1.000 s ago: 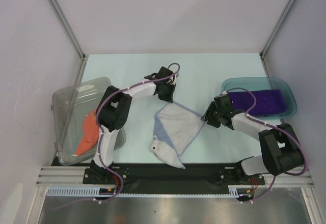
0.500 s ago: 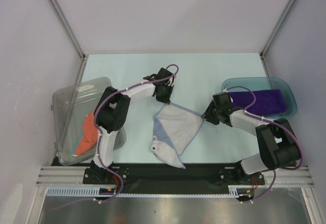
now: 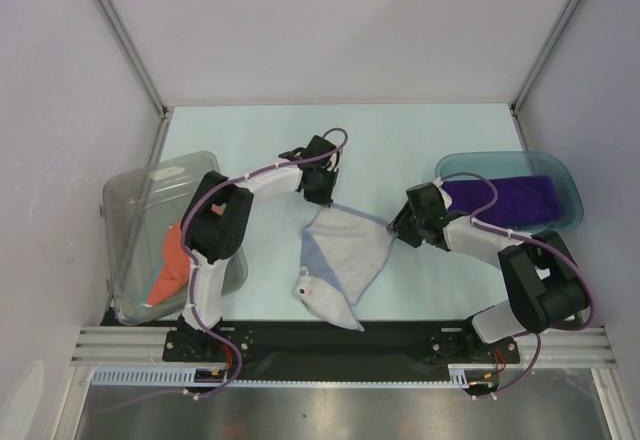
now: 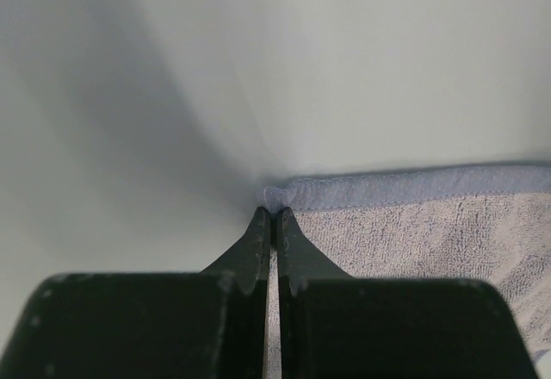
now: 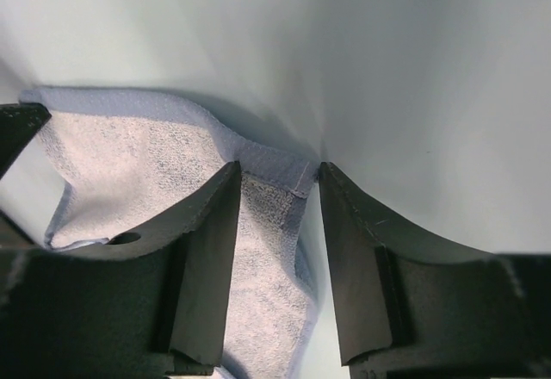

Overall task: Fold and stack the towels
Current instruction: Flatten out the crumpled towel

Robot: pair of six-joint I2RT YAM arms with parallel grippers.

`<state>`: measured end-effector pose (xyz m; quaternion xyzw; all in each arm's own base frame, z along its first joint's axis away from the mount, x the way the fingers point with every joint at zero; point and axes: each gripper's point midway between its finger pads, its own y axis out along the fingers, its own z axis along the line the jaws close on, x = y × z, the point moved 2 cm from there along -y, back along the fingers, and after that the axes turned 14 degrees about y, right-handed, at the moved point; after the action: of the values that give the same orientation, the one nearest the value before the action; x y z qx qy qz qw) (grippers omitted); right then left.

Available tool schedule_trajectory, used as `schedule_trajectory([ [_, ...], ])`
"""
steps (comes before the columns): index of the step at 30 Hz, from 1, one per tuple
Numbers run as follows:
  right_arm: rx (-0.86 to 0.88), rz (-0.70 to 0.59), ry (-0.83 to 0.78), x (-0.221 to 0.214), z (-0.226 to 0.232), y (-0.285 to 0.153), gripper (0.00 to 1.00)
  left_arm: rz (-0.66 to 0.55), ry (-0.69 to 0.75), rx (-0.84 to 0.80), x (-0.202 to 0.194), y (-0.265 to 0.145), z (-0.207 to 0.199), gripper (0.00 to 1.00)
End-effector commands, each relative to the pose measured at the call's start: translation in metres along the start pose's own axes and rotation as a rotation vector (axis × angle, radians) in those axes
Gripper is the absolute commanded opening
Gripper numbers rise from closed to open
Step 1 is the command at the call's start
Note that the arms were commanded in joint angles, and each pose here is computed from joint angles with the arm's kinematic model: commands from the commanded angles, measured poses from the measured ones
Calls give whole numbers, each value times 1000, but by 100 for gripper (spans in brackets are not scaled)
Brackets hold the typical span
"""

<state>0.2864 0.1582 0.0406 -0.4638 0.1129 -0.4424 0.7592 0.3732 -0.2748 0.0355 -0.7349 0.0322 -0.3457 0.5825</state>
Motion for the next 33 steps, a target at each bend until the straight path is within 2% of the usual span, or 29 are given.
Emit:
schedule_trajectory([
  [1, -170, 17, 28, -11, -40, 1, 50, 53, -23, 34, -16, -13, 5, 0],
  [2, -166, 13, 40, -11, -39, -1, 54, 60, -27, 36, -19, -13, 5, 0],
  [7, -168, -35, 48, -2, -39, -10, 56, 70, -31, 50, -24, -14, 7, 0],
  [17, -98, -67, 129, 3, -26, 0, 48, 52, -53, 18, -24, -16, 1, 0],
  [29, -76, -25, 226, -9, -23, 15, 47, 53, -72, -11, -23, -14, -4, 0],
  [31, -82, -37, 246, -8, -24, 16, 45, 54, -74, -12, -24, -13, -4, 0],
  [33, -81, -46, 250, -7, -26, 15, 33, 49, -75, -7, -22, -14, -3, 0],
])
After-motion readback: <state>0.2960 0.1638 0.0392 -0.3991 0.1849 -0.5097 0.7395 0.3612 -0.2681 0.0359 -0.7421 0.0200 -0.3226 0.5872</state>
